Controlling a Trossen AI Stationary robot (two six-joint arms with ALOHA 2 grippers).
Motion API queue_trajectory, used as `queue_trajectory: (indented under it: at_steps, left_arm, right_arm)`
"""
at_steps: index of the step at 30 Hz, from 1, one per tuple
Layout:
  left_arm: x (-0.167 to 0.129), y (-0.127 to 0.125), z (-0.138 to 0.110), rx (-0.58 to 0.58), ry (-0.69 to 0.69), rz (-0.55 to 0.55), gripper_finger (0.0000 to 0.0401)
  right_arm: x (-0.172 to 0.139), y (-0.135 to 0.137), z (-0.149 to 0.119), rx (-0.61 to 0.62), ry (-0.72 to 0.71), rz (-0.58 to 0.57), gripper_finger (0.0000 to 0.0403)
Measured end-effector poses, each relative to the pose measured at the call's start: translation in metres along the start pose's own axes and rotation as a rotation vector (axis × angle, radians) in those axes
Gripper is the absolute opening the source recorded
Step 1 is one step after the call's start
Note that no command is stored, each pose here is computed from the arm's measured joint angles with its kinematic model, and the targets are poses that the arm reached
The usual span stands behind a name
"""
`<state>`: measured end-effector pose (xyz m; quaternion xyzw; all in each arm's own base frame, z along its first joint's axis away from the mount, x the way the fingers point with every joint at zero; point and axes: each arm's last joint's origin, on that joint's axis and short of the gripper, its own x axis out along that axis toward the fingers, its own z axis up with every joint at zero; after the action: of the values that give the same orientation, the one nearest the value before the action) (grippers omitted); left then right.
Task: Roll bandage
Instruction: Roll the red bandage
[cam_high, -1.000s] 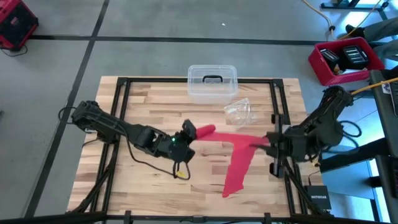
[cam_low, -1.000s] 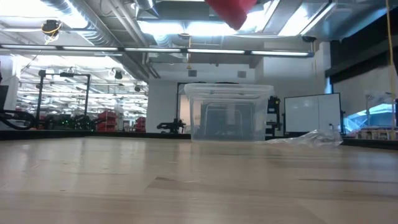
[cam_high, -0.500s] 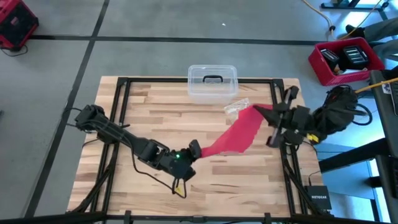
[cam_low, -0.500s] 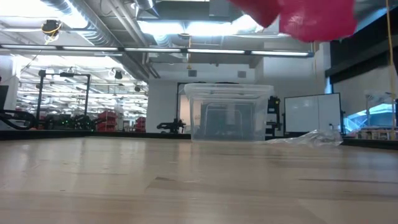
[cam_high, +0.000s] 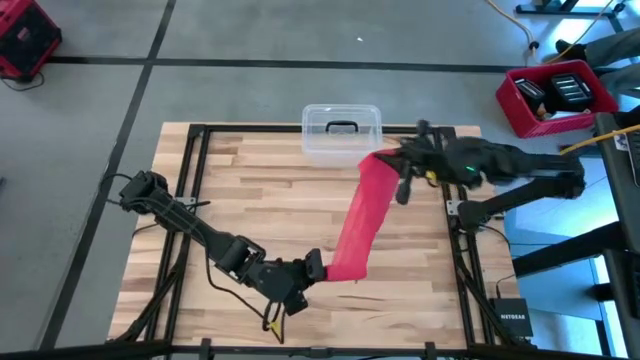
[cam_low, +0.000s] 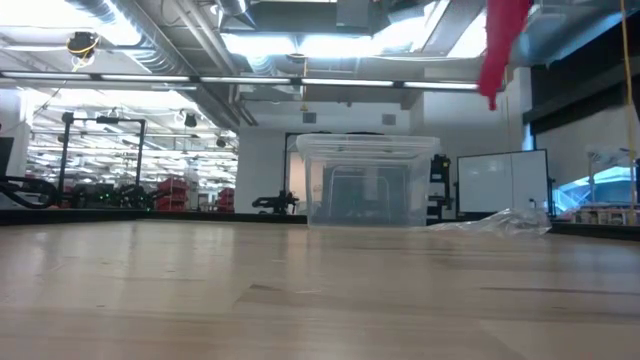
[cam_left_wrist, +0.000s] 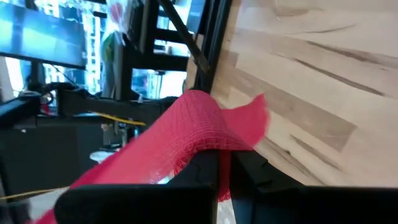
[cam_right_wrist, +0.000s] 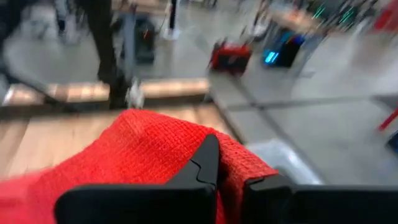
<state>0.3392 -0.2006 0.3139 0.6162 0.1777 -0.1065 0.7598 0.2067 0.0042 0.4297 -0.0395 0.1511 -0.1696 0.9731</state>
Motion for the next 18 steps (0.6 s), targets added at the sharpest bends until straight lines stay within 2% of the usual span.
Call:
queue_trajectory:
  at_steps: [9,15,18]
  left_arm:
    - [-0.013,0.018,0.015,0.021,-0.059,0.055,0.0004]
    - [-0.03,0.041,0.029,0.046,-0.119,0.138,0.0009]
    - [-0.035,0.052,0.031,0.062,-0.128,0.166,0.0007]
  right_arm:
    - [0.063,-0.018,-0.056,0.026,0.222,0.266,0.0009]
    - [0.09,-0.015,-0.086,0.061,0.153,0.513,0.001]
    - [0.102,-0.008,-0.098,0.095,0.168,0.641,0.001]
